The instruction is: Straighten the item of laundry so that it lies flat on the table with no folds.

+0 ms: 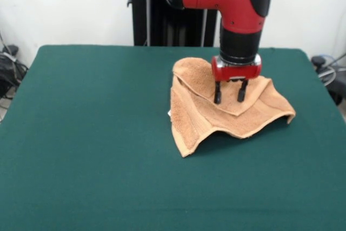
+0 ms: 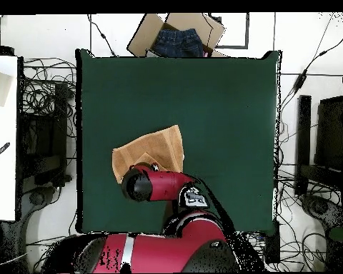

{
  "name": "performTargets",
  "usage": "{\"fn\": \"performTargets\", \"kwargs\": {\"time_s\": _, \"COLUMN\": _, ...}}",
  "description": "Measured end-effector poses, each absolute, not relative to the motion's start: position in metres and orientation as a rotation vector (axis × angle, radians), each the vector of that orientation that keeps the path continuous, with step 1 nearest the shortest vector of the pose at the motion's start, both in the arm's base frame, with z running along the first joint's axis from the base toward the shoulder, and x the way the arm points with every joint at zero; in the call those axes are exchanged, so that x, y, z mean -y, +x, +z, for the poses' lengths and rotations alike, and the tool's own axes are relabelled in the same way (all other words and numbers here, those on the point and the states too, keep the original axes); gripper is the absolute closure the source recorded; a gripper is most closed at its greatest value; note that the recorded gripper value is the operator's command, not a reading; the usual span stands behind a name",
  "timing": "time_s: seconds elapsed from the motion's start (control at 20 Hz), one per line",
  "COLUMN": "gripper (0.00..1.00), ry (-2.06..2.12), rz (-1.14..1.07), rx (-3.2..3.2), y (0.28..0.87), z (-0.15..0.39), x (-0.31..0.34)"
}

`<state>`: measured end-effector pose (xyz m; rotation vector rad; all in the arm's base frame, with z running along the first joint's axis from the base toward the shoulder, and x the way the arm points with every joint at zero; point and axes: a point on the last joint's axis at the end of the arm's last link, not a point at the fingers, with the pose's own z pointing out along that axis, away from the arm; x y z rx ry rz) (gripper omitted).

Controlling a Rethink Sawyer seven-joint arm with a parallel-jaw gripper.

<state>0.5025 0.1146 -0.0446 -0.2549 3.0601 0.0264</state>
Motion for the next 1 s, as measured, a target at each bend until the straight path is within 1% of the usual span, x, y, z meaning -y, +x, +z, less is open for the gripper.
{"fn": "performTargets", "kwargs": {"time_s": 0.1, "gripper": 0.00, "ry": -0.255, "rz": 0.026, "rx": -3.060, "y": 0.5025, "z": -0.0446, "x": -0.1146}}
{"fn": "performTargets", "kwargs": {"time_s": 0.15, "gripper": 1.00, "ry": -0.261, "rz": 0.025, "rx": -3.057, "y": 0.5027, "z": -0.0446, "x": -0.1142}}
{"fn": "performTargets", "kwargs": {"time_s": 1.0, "gripper": 1.00, "ry": -0.302, "rz": 0.019, "rx": -3.030, "y": 0.5021, "z": -0.0452, "x": -0.1134}}
